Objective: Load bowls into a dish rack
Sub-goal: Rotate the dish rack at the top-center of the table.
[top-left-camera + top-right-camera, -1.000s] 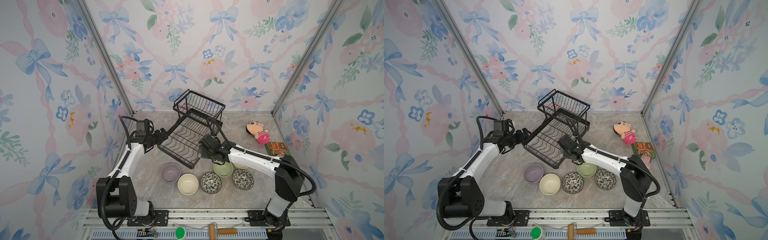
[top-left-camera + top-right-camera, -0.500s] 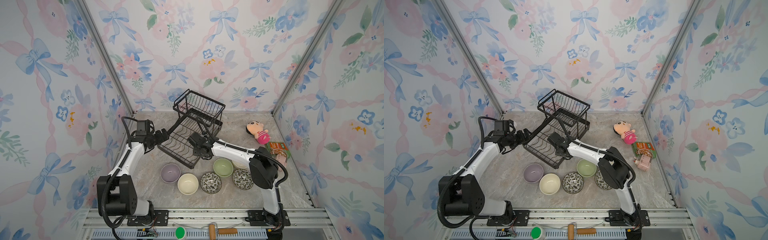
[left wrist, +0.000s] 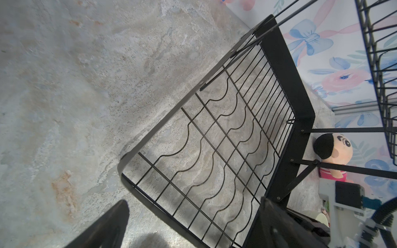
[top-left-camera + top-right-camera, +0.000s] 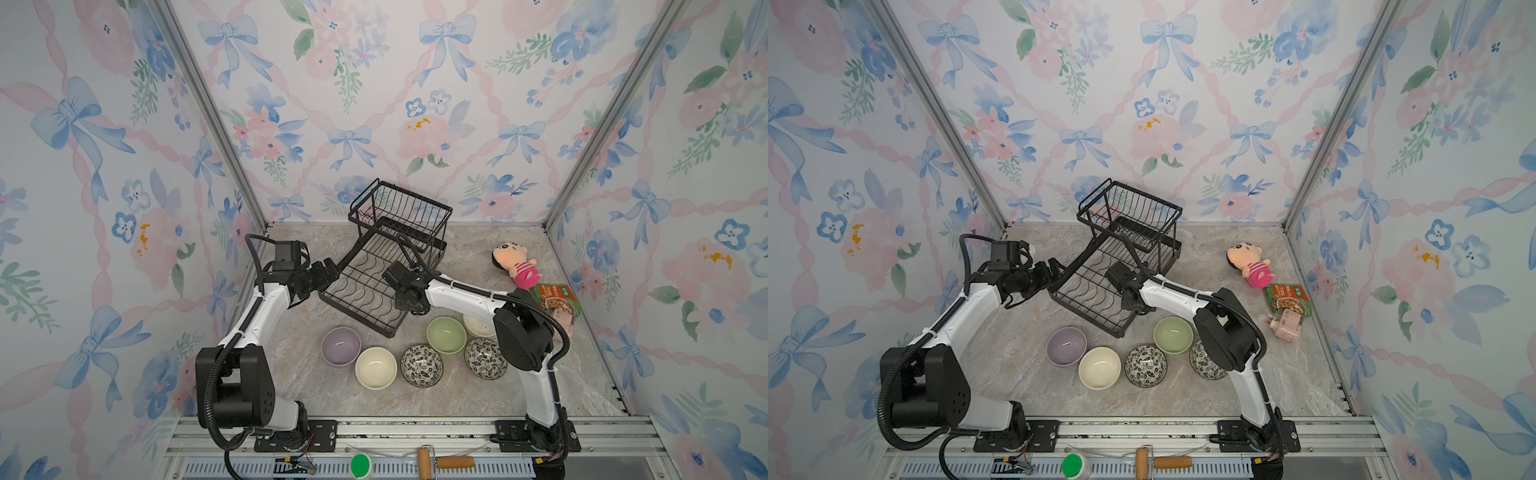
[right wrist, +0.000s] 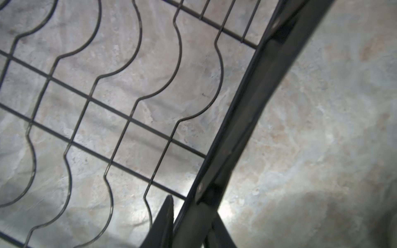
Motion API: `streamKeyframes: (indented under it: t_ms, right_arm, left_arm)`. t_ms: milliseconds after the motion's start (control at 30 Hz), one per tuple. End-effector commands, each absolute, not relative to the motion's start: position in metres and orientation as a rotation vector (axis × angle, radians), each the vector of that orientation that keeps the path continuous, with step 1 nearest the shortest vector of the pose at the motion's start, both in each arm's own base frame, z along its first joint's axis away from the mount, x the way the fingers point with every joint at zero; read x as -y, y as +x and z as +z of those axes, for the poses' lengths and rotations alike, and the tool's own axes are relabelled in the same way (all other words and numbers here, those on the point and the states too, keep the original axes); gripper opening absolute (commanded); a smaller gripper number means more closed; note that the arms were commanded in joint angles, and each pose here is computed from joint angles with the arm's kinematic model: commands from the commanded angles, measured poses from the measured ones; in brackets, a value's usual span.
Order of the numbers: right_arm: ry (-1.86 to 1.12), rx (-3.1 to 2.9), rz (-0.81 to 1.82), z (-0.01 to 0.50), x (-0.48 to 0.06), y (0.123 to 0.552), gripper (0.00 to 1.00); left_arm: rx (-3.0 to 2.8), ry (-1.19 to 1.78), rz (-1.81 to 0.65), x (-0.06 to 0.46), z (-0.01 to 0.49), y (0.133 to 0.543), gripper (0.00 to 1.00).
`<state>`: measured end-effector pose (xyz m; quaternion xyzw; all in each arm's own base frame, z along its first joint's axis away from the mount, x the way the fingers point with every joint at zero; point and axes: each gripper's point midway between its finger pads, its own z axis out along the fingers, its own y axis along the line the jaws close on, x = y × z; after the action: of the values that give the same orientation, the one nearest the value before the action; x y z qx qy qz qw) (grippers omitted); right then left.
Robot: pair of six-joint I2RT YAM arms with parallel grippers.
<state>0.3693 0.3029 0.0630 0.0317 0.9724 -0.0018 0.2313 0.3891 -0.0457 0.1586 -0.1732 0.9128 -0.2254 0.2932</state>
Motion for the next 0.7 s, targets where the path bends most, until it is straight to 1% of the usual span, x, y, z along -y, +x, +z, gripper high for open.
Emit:
streamKeyframes:
  t_ms: [0,33,167,333,500,600,667]
  right_arm:
    - [-0.048,-2.682,-0.153,0.059,-0.269,0.379,0.18]
    - [-0.075,-2.675,-0.18,0.06,-0.263,0.382,0.15]
    - [-0.198,-2.665,-0.266,0.06,-0.238,0.392,0.1]
    - [-0.26,-2.648,-0.349,0.063,-0.2,0.408,0.09]
    - [-0.341,-2.618,-0.388,0.07,-0.183,0.424,0.09]
    - [-0.373,-2.607,-0.409,0.073,-0.177,0.432,0.13]
    - [-0.367,-2.596,-0.417,0.077,-0.175,0.436,0.21]
  left_arm:
    - [-2.428,-0.457,-0.646,0.052,0.164,0.392,0.98]
    - [-2.431,-0.454,-0.647,0.053,0.163,0.392,0.98]
    - [-2.443,-0.436,-0.655,0.059,0.16,0.392,0.98]
    - [-2.45,-0.405,-0.659,0.066,0.16,0.395,0.98]
    - [-2.46,-0.385,-0.687,0.074,0.16,0.399,0.98]
    - [-2.456,-0.377,-0.688,0.076,0.163,0.4,0.98]
    - [-2.456,-0.372,-0.69,0.077,0.163,0.4,0.98]
